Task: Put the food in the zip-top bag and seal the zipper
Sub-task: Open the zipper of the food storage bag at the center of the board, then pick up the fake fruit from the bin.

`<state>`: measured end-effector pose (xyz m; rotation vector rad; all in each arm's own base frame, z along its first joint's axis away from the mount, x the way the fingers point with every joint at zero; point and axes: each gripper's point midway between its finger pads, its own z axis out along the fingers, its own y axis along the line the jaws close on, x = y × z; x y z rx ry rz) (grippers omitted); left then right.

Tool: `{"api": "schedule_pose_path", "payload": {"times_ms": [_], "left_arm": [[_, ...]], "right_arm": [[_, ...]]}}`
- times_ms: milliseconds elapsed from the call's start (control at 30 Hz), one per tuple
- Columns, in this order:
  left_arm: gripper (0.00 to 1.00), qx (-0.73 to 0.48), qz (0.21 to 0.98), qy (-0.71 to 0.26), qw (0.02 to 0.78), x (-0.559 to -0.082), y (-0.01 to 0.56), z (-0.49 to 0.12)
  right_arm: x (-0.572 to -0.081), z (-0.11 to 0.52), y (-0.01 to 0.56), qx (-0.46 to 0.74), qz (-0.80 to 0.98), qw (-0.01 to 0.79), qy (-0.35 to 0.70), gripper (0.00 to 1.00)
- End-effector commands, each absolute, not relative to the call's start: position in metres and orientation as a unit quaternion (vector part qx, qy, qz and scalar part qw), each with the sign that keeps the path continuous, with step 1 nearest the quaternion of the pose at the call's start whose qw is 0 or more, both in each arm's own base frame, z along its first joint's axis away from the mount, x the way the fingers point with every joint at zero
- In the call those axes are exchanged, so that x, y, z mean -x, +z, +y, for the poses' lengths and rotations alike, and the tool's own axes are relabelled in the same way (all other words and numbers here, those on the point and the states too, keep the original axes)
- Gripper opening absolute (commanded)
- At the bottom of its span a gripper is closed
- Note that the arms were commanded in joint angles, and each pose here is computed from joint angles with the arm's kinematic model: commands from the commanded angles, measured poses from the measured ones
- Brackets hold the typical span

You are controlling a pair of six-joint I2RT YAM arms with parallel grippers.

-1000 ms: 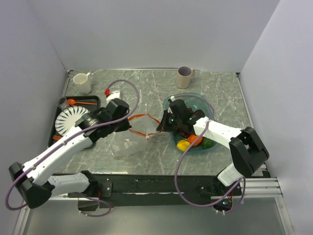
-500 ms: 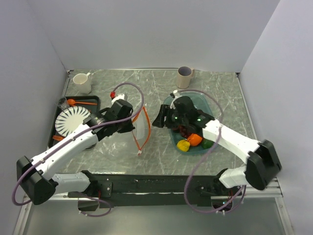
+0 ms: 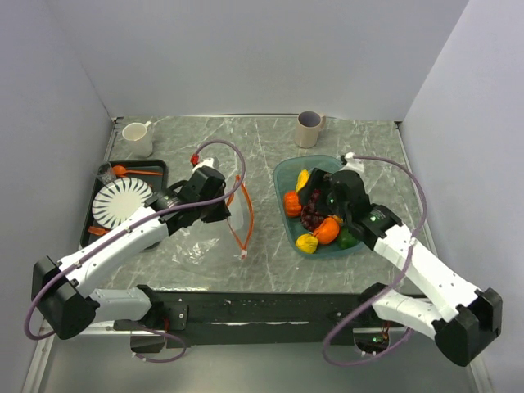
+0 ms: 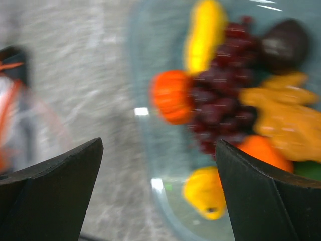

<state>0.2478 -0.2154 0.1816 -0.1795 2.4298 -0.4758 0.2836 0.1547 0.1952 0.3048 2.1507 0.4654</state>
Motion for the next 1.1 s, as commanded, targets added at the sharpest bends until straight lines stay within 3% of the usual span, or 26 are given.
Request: {"api": "schedule_pose_path", "payload": {"times_ms": [0,467,700,833,867,967,1067], "left_arm": [[0.01,0.055,0.916,-0.208,0.339,-0.251,0.194,-0.223],[0.01,0.05,0.914,-0.223,0.336,-0.252,0.198,-0.23],[0.01,0.048,0.915,-0.225,0.332,-0.251,0.195,-0.232],[0.01,0.045,0.916,-0.224,0.33,-0.252,0.194,-0.233],[0.01,0.045,0.916,-0.224,0.33,-0.252,0.195,-0.233],[0.01,0.045,0.915,-0.225,0.332,-0.253,0.195,-0.233],[0.01,0.043,0.915,-0.223,0.332,-0.253,0.195,-0.233]], "right_arm": [[-0.298,0.129,0.167,-0.154,0.886,0.408,0.16,1.0],[-0.36,0.139,0.1,-0.152,0.921,0.328,0.145,0.86],[-0.366,0.144,0.058,-0.137,0.944,0.274,0.122,0.7],[-0.362,0.142,0.055,-0.136,0.945,0.273,0.121,0.52],[-0.361,0.143,0.055,-0.135,0.943,0.279,0.125,0.4],[-0.361,0.147,0.084,-0.127,0.927,0.315,0.157,0.18],[-0.361,0.149,0.117,-0.118,0.91,0.355,0.18,0.11]]}}
